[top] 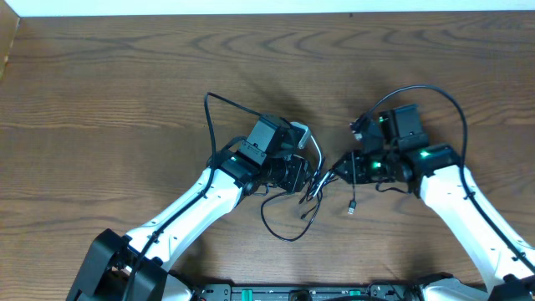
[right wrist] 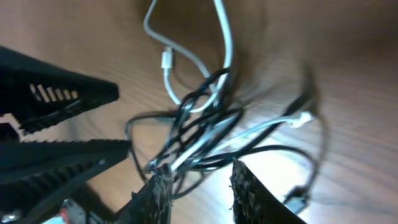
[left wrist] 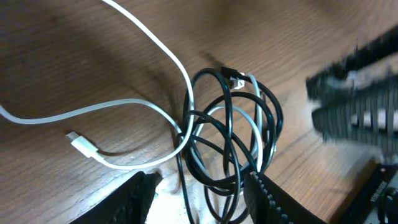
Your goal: Untangle cables
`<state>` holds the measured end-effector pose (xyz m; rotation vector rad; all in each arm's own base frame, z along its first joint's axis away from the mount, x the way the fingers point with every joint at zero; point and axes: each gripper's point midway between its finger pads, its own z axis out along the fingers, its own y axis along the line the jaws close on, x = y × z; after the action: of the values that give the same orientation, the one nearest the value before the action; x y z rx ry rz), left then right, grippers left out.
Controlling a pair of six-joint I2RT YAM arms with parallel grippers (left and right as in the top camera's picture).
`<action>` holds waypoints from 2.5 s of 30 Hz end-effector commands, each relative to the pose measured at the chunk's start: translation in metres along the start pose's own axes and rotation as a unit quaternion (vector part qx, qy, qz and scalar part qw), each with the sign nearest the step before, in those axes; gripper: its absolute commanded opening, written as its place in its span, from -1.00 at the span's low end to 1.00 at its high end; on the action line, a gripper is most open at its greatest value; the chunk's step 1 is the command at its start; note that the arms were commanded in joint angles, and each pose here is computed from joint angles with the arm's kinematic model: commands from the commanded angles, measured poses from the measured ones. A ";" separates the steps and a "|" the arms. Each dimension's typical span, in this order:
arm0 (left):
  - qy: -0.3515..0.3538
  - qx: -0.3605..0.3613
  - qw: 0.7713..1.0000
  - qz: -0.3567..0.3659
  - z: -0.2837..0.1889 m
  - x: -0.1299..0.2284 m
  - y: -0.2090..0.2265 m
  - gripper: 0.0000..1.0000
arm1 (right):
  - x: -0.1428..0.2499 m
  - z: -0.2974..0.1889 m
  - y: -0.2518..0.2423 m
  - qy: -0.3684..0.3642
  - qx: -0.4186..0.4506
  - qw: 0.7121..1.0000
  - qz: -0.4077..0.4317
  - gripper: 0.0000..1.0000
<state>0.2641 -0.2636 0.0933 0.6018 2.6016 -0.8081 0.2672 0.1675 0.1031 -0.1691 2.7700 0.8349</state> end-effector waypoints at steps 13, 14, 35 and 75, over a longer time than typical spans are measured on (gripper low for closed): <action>-0.001 -0.012 1.000 0.006 -0.002 0.003 0.005 0.01 | 0.029 0.028 -0.015 0.006 0.114 0.984 0.138 -0.39; 0.000 -0.013 1.000 0.006 -0.002 0.003 0.005 0.01 | 0.030 0.031 -0.016 0.006 0.117 0.983 0.143 -0.42; 0.014 -0.016 1.000 0.000 -0.002 0.010 0.007 0.01 | 0.049 0.068 -0.052 0.042 0.162 0.977 0.129 -0.98; -0.039 0.061 0.997 -0.009 -0.013 -0.021 -0.002 0.01 | -0.011 0.013 0.058 0.050 -0.316 0.943 0.091 -0.98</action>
<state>0.2751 -0.2691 0.1096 0.5878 2.5210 -0.9664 0.2836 0.2148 0.1142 0.0189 2.5590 1.6381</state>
